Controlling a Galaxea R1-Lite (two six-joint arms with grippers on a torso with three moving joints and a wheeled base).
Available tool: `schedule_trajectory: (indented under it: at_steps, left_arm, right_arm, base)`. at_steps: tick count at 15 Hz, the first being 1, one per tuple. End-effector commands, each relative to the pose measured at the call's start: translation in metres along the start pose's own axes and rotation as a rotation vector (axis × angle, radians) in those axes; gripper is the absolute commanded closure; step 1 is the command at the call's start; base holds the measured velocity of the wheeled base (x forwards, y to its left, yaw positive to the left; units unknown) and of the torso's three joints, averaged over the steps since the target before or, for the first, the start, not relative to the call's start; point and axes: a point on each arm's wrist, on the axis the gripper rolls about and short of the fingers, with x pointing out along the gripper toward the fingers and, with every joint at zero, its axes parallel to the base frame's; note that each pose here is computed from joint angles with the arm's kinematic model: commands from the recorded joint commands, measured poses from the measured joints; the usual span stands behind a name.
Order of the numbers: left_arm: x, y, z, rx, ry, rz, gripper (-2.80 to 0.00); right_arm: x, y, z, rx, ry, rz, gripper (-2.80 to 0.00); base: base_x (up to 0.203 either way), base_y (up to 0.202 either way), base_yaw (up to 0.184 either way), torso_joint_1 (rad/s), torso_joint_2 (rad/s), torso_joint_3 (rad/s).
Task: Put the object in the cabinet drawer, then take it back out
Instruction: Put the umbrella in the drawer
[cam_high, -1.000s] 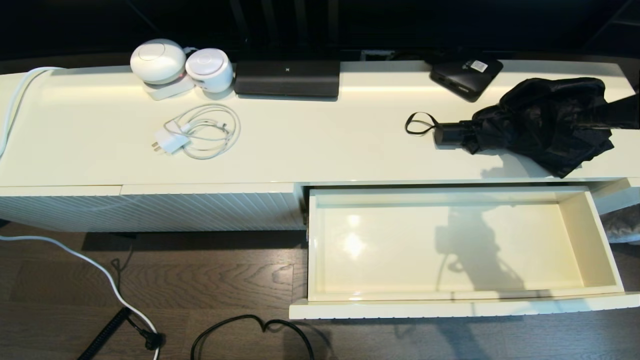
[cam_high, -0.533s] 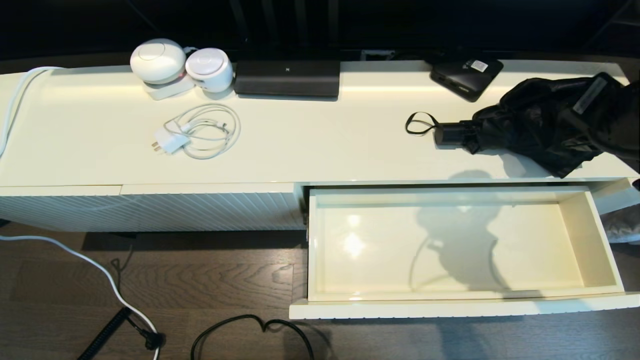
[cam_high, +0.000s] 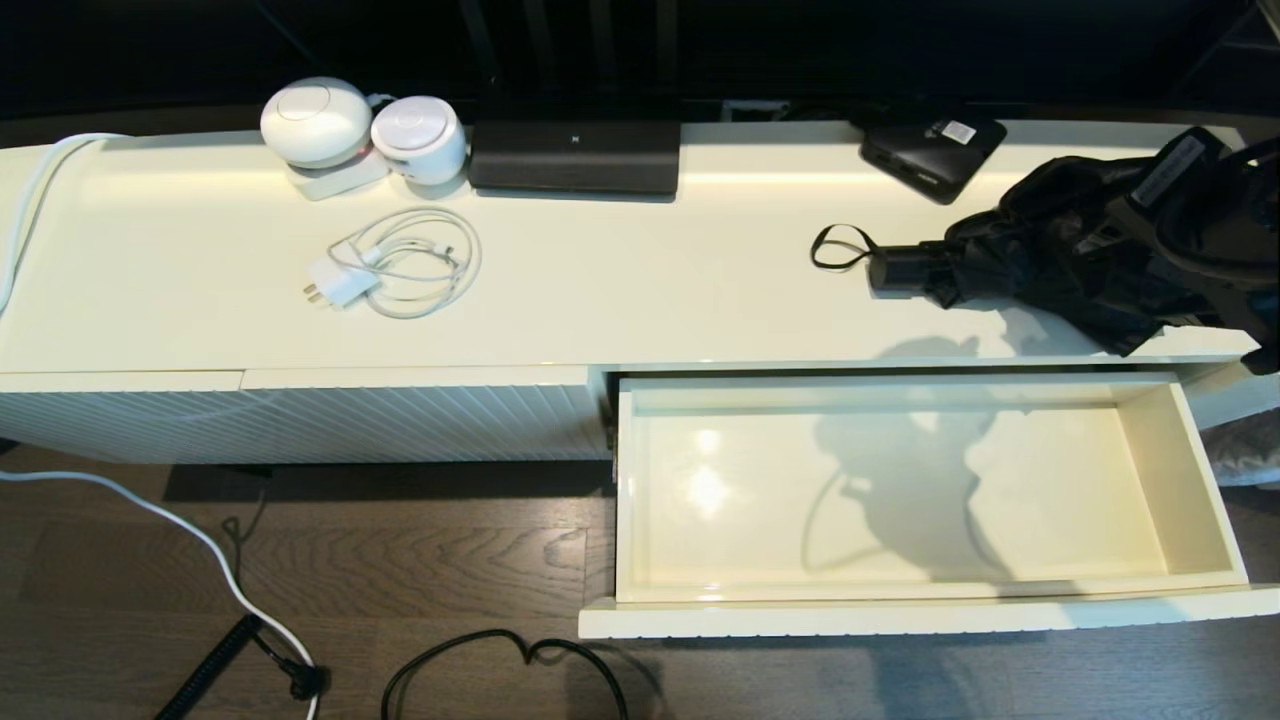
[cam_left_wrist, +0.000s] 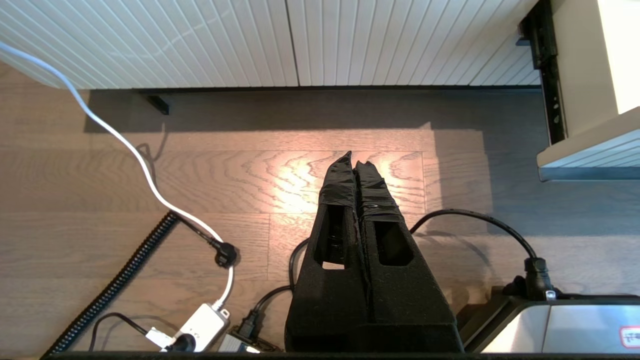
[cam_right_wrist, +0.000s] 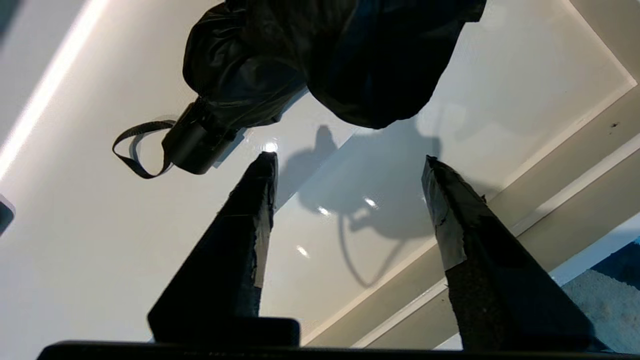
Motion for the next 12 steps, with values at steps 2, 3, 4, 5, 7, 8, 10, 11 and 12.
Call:
schedule_trajectory:
  at_steps: [2,3,4,5,7,8,10,11,12]
  left_arm:
    - [0.0,0.0,0.0,0.0,-0.001,-0.001,0.0]
    - [0.0,0.0,0.0,0.0,0.0,0.001,0.0]
    - [0.0,0.0,0.0,0.0,0.0,0.0,0.0]
    - [0.0,0.0,0.0,0.0,-0.001,0.0,0.0]
    - [0.0,0.0,0.0,0.0,-0.001,-0.001,0.0]
    - [0.0,0.0,0.0,0.0,-0.001,-0.001,0.0]
    - [0.0,0.0,0.0,0.0,-0.001,-0.001,0.0]
    - [0.0,0.0,0.0,0.0,0.0,0.0,0.0]
    - [0.0,0.0,0.0,0.0,-0.001,0.0,0.0]
  right_arm:
    - [0.012,0.009,0.0,0.052,-0.027,-0.018,-2.8]
    - [0.019,0.011,0.002,0.065,-0.04,-0.036,-2.8]
    - [0.026,0.011,0.005,0.091,-0.054,-0.052,-2.8]
    - [0.035,0.009,0.01,0.125,-0.076,-0.078,-2.8]
    - [0.051,0.006,0.016,0.17,-0.104,-0.122,-2.8]
    - [0.054,0.005,0.016,0.18,-0.106,-0.129,-2.8]
    - [0.068,0.006,0.017,0.219,-0.118,-0.157,-2.8]
    - [0.07,0.008,0.017,0.227,-0.122,-0.148,-2.8]
    - [0.073,0.01,0.018,0.238,-0.13,-0.136,-2.8]
  base:
    - [0.0,0.0,0.0,0.0,0.0,0.0]
    - [0.0,0.0,0.0,0.0,0.0,0.0]
    - [0.0,0.0,0.0,0.0,0.0,0.0]
    - [0.0,0.0,0.0,0.0,0.0,0.0]
    - [0.0,0.0,0.0,0.0,0.0,0.0]
    - [0.0,0.0,0.0,0.0,0.0,0.0]
    - [0.0,0.0,0.0,0.0,0.0,0.0]
    - [0.0,0.0,0.0,0.0,0.0,0.0]
    - [0.0,0.0,0.0,0.0,0.0,0.0]
